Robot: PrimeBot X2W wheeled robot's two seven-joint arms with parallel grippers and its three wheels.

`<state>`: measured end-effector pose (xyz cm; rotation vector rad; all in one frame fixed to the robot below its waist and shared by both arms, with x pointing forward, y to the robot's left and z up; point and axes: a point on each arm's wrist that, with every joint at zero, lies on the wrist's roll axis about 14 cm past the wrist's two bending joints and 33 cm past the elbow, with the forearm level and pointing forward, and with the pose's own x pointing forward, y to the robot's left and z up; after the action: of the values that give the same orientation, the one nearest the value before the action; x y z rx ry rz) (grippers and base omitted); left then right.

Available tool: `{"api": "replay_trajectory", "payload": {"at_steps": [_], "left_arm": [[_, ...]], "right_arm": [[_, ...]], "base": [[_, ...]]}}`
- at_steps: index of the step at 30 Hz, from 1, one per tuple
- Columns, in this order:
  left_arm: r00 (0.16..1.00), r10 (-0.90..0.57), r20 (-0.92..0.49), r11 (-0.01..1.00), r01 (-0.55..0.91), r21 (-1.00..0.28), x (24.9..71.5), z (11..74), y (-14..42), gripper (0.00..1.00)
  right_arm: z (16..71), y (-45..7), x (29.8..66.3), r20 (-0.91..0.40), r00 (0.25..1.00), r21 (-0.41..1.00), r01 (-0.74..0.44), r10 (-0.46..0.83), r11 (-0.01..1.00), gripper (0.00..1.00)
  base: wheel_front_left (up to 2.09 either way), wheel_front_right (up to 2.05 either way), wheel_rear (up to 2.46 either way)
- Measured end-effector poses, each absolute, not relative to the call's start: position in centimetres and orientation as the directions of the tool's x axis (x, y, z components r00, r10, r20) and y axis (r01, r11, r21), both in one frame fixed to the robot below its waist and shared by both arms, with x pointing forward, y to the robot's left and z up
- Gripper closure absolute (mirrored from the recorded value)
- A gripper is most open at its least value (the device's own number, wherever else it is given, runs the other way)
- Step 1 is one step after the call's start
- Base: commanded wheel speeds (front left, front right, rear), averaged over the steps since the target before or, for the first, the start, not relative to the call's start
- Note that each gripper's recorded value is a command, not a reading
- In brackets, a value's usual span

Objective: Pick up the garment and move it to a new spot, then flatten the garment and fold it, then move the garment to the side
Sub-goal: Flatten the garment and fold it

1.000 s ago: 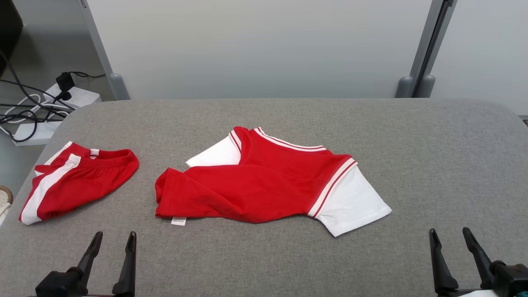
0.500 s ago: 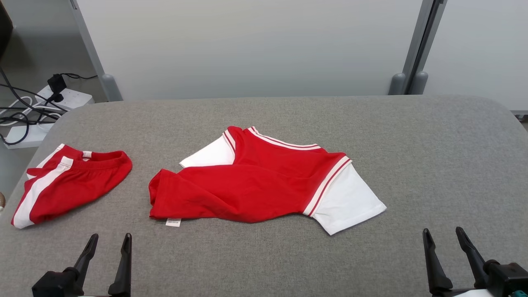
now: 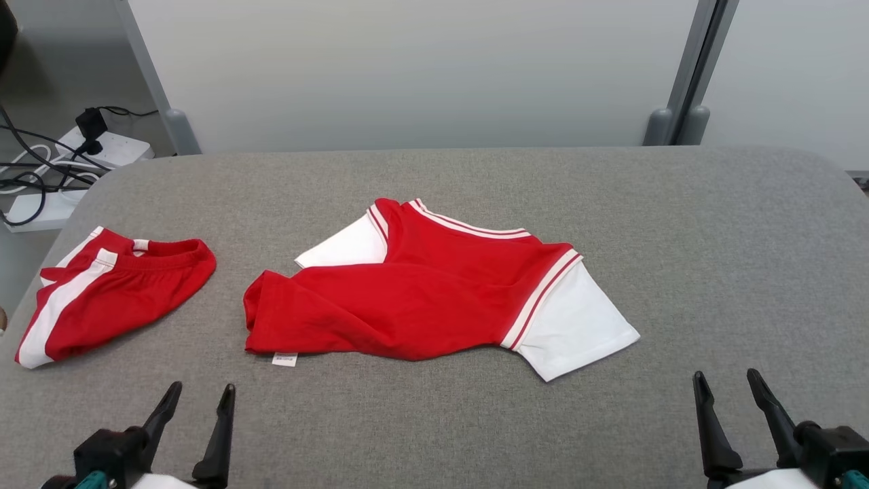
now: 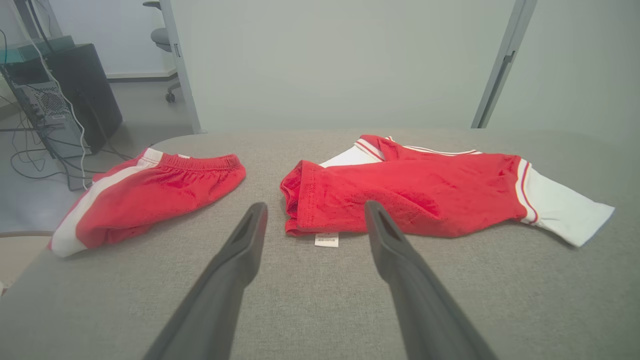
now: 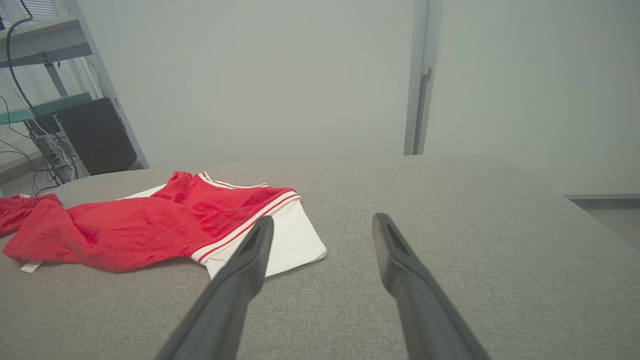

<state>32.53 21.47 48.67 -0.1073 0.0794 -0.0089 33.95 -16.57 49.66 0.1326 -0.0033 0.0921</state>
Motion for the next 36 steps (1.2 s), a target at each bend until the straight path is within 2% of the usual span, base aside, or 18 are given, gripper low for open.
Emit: {"api": "replay_trajectory", "payload": {"at_steps": [5,13,23,36], "left_arm": [[0.979,-0.143,-0.146,0.985,0.126,-0.118,34.6,48.4,19.2,0.0],[0.884,-0.286,-0.371,0.955,0.228,-0.193,38.7,43.5,17.8,0.0],[0.816,-0.295,-0.497,0.953,0.215,-0.214,42.7,39.1,18.3,0.0],[0.793,-0.306,-0.527,0.95,0.221,-0.219,44.2,37.3,18.6,0.0]], "right_arm": [[49.0,-16.1,35.6,-0.042,0.993,0.142,-0.101,0.108,0.985,0.0],[46.3,-15.3,39.8,-0.187,0.962,0.079,-0.186,0.198,0.979,0.0],[41.9,-14.4,42.9,-0.317,0.917,0.08,-0.229,0.243,0.97,0.0],[39.1,-13.4,44.7,-0.376,0.886,0.101,-0.253,0.272,0.962,0.0]], "base": [[0.0,0.0,0.0],[0.0,0.0,0.0],[0.0,0.0,0.0],[0.0,0.0,0.0]]}}
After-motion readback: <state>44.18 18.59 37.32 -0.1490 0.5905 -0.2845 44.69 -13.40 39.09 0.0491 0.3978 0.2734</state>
